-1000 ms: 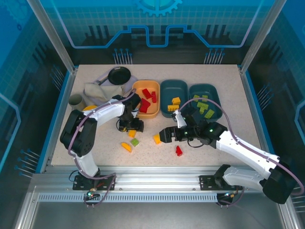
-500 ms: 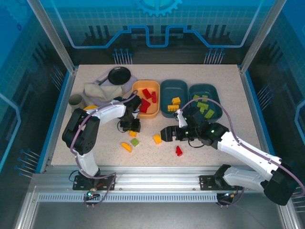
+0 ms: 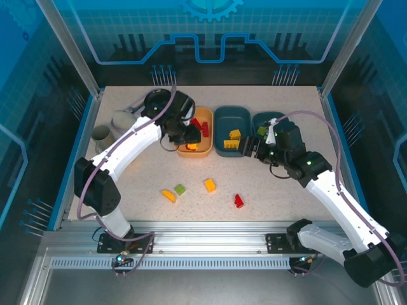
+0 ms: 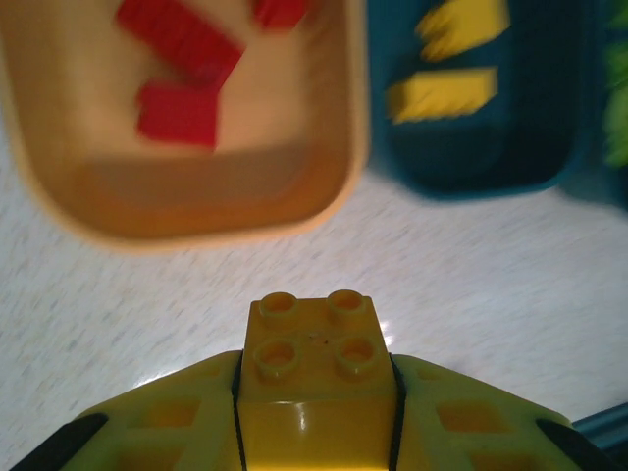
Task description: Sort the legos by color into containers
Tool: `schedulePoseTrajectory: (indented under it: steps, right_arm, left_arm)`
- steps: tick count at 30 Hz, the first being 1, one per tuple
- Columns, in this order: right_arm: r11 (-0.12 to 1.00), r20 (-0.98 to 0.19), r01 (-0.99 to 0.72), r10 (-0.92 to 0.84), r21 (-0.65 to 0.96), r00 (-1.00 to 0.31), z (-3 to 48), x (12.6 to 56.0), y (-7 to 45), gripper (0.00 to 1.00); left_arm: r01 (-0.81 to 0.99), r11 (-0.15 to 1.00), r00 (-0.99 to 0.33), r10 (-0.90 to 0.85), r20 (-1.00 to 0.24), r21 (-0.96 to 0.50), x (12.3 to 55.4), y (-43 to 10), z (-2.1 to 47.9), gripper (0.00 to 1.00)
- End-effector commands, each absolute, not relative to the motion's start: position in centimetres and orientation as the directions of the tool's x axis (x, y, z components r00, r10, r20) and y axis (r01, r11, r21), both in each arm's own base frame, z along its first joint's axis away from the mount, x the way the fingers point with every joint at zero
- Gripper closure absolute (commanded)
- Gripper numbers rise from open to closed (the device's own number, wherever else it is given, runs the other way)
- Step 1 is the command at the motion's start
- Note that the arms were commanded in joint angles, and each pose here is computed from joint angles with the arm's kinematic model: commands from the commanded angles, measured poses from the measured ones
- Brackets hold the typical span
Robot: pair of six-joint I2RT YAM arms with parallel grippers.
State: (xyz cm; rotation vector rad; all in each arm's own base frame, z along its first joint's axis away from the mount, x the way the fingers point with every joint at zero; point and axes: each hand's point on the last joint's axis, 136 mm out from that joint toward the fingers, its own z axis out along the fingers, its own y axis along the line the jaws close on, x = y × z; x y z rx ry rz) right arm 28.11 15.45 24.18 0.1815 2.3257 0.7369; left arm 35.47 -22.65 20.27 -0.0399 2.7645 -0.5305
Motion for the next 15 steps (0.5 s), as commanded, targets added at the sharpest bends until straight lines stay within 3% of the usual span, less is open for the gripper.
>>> schedulePoseTrajectory:
  steps: [1,7,15]
  right_arm:
    - [0.798,-0.552,0.004,0.420,0.603,-0.720,25.4,30.6,14.5,0.15]
    - [0.775,-0.514,0.060,0.473,0.629,-0.716,26.0,33.4,14.2,0.15]
    - [0.775,-0.477,0.091,0.472,0.625,-0.741,24.9,33.3,13.5,0.15]
  left_arm:
    - [-0.001,0.913,-0.961,-0.114,-0.252,-0.408,37.9,-25.5,19.5,0.67]
    - [0.028,0.917,-0.936,-0.116,-0.332,-0.397,44.5,-30.2,18.7,0.67]
    - [-0.018,0.928,-0.910,-0.170,-0.379,-0.371,49.8,-32.6,14.2,0.65]
